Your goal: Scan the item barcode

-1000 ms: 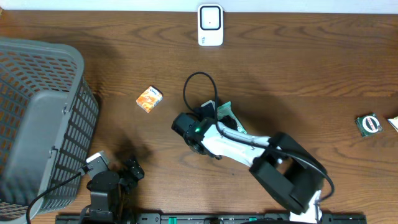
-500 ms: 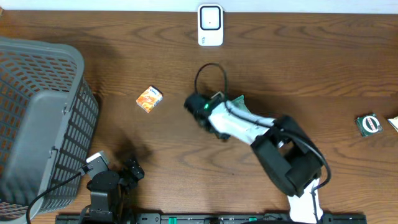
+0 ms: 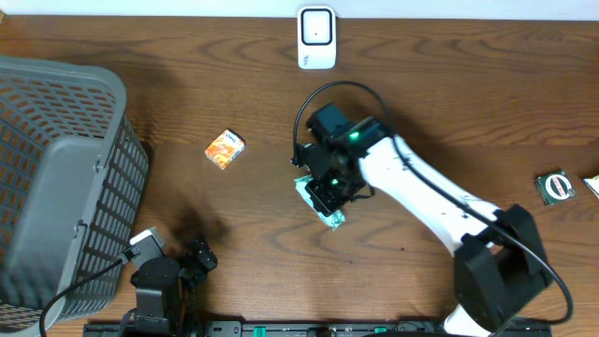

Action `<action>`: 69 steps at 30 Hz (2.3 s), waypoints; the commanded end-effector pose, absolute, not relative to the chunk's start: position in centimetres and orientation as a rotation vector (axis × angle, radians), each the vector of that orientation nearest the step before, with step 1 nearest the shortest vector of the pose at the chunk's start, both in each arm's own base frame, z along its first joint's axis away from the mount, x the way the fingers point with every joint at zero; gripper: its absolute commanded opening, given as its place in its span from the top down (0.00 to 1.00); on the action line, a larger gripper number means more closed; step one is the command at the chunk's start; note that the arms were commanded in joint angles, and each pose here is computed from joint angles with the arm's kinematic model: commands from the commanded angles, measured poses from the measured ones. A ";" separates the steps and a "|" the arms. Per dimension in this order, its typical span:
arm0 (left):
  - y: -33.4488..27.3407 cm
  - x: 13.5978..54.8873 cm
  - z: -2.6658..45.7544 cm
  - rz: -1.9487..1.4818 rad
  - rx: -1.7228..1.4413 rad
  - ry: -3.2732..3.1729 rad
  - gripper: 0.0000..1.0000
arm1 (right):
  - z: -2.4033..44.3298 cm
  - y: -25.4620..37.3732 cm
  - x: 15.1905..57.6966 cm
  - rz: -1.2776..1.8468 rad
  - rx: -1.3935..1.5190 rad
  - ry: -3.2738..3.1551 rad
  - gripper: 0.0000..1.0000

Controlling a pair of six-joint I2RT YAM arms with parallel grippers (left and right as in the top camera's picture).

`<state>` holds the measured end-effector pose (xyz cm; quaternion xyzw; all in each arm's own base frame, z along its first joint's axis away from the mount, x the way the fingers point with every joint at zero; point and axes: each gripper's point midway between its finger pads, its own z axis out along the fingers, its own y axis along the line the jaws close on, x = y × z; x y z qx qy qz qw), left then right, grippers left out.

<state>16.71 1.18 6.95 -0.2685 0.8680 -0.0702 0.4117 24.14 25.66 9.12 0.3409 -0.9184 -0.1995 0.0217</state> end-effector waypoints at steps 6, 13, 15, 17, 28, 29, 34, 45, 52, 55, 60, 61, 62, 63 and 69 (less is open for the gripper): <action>1.9 15.7 5.7 -0.112 -0.694 2.233 0.02 | 13.3 28.9 21.0 -1.521 1.324 -2.372 0.99; 1.9 15.7 5.7 -0.112 -0.694 2.233 0.02 | 9.2 30.1 20.8 -1.737 1.098 -2.265 0.99; 1.9 15.7 5.7 -0.111 -0.694 2.233 0.02 | 7.2 30.0 21.0 -1.666 1.013 -2.290 0.99; 1.9 15.7 5.7 -0.112 -0.694 2.233 0.02 | 3.9 28.9 21.6 -1.471 0.910 -2.394 0.99; 1.9 15.7 5.7 -0.112 -0.694 2.233 0.02 | 2.0 26.8 23.3 -1.160 0.800 -2.597 0.46; 1.9 15.7 5.7 -0.111 -0.694 2.233 0.02 | 2.0 26.8 23.3 -1.160 0.802 -2.596 0.44; 1.9 15.7 5.7 -0.111 -0.694 2.233 0.02 | 2.6 27.0 23.3 -1.181 0.801 -2.590 0.27; 1.9 15.7 5.7 -0.111 -0.694 2.233 0.02 | 5.9 25.0 25.0 -0.340 0.737 -3.167 0.01; 1.9 15.7 5.7 -0.111 -0.694 2.233 0.02 | 4.9 26.4 22.8 -0.318 0.738 -3.120 0.01; 1.9 15.7 5.7 -0.111 -0.694 2.233 0.02 | 2.9 26.0 22.2 -0.334 0.669 -3.030 0.06; 1.9 15.7 5.7 -0.112 -0.694 2.233 0.02 | 0.9 27.1 20.5 -0.449 0.681 -2.886 0.10; 1.9 15.7 5.7 -0.112 -0.694 2.233 0.02 | -0.1 26.8 20.2 -0.418 0.648 -2.864 0.15; 1.9 15.7 5.7 -0.111 -0.694 2.233 0.02 | -1.1 26.3 19.6 -0.377 0.613 -2.831 0.27; 1.9 15.7 5.7 -0.111 -0.694 2.233 0.02 | -2.1 26.0 18.8 -0.352 0.593 -2.788 0.35; 1.9 15.7 5.7 -0.112 -0.694 2.233 0.02 | -5.9 23.5 16.5 -0.205 0.547 -2.649 0.99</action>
